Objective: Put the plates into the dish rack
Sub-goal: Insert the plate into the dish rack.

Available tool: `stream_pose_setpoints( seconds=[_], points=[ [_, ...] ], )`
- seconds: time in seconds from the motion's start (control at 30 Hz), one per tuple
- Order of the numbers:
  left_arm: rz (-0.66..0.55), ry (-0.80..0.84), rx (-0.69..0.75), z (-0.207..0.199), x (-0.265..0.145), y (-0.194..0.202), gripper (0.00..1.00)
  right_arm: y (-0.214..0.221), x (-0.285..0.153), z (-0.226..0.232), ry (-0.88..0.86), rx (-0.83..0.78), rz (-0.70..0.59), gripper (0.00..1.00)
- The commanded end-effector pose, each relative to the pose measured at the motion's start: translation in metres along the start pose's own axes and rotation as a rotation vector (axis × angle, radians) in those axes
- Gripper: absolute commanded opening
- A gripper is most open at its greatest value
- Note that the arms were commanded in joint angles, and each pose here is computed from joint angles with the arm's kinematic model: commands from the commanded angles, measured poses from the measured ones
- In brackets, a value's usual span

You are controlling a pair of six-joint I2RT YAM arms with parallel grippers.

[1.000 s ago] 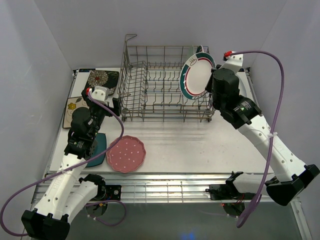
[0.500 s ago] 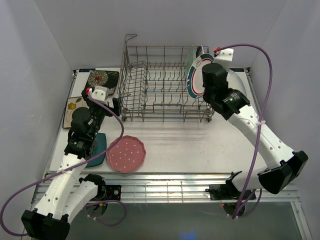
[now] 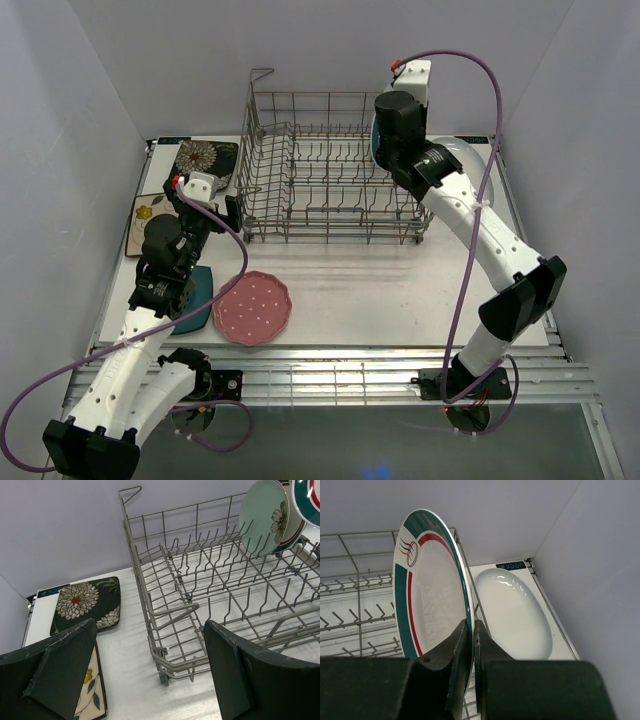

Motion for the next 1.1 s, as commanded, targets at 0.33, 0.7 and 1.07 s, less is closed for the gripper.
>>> stream_pose_setpoints(
  seconds=[0.33,0.7,1.07],
  points=[
    [-0.007,0.021,-0.003,-0.003,-0.001,-0.001,0.98,-0.052,0.029,0.008,0.183,0.023,-0.139,0.08],
    [0.000,0.025,-0.004,-0.003,0.000,0.001,0.98,-0.054,0.058,0.042,0.235,-0.038,-0.168,0.08],
    [0.003,0.026,-0.004,-0.003,0.000,0.002,0.98,-0.041,0.082,0.075,0.261,-0.105,-0.178,0.08]
  ],
)
Point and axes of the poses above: each gripper's point midway between its finger pads, its own x axis out along the fingers, its own z axis along the line the jaws close on, y = z × x, the point moved 7 cm from there along -x, back along the fingers, and after that the axes turned 13 degrees about -x, right-handed, at the moved point
